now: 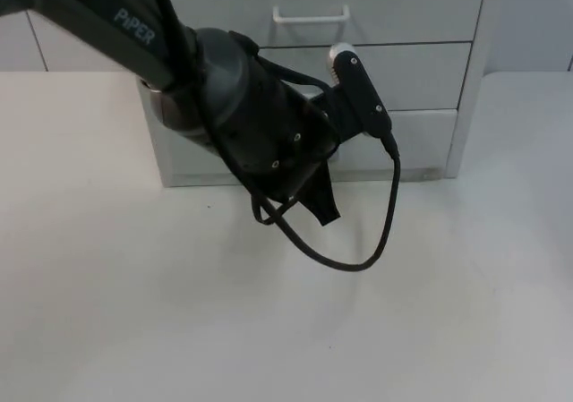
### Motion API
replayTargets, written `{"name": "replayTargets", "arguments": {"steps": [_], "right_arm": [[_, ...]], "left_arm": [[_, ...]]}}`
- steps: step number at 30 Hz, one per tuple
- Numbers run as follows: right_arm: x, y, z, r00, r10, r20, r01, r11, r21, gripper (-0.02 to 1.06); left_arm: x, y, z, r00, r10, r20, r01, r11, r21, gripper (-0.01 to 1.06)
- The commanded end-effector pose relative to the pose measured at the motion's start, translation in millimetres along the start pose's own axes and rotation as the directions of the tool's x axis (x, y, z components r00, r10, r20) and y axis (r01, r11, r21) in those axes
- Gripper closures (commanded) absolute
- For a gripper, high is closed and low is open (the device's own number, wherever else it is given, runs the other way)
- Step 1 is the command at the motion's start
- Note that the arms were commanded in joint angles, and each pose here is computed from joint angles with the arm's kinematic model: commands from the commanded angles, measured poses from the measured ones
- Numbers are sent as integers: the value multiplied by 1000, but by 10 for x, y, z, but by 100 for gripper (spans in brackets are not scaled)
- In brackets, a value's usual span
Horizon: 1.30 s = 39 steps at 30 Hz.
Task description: Open the drawer with the left hand, place the block into the drawer with the right hand, then close the drawer with the left hand.
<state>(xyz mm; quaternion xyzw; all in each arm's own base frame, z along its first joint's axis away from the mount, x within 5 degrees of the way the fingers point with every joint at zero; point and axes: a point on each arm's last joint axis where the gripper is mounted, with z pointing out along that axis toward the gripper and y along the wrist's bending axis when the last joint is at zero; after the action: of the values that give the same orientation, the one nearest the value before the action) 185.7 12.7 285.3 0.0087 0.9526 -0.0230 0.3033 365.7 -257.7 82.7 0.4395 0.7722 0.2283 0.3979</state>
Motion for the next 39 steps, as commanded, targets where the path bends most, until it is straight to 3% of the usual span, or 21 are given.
{"name": "replayTargets", "arguments": {"steps": [1, 11, 16, 20, 26, 31, 39], "right_arm": [[-4, -14, -9, 1000, 4, 13, -4, 1000, 5, 26], [-6, -14, -9, 1000, 4, 14, -4, 1000, 4, 26], [-11, -13, -9, 1000, 4, 21, -4, 1000, 3, 26], [-11, -13, -9, 1000, 4, 21, -4, 1000, 3, 26], [-11, -13, -9, 1000, 4, 21, -4, 1000, 3, 26], [-7, -13, -9, 1000, 4, 16, -4, 1000, 4, 26], [-3, -14, -9, 1000, 4, 12, -4, 1000, 5, 26]], "left_arm": [[32, 130, 39, 999, -38, -27, 35, 996, -77, 105], [21, 140, -7, 999, -23, -40, 19, 995, -100, 105], [45, 106, -208, 996, 17, -92, -20, 999, -34, 105], [56, 85, -592, 995, -6, -101, 17, 994, 108, 105], [52, 128, -959, 992, -45, -114, 70, 973, 221, 105], [-6, 230, -1284, 987, -84, -135, 129, 920, 371, 105], [5, 206, -1443, 977, -95, -189, 177, 857, 484, 105]]}}
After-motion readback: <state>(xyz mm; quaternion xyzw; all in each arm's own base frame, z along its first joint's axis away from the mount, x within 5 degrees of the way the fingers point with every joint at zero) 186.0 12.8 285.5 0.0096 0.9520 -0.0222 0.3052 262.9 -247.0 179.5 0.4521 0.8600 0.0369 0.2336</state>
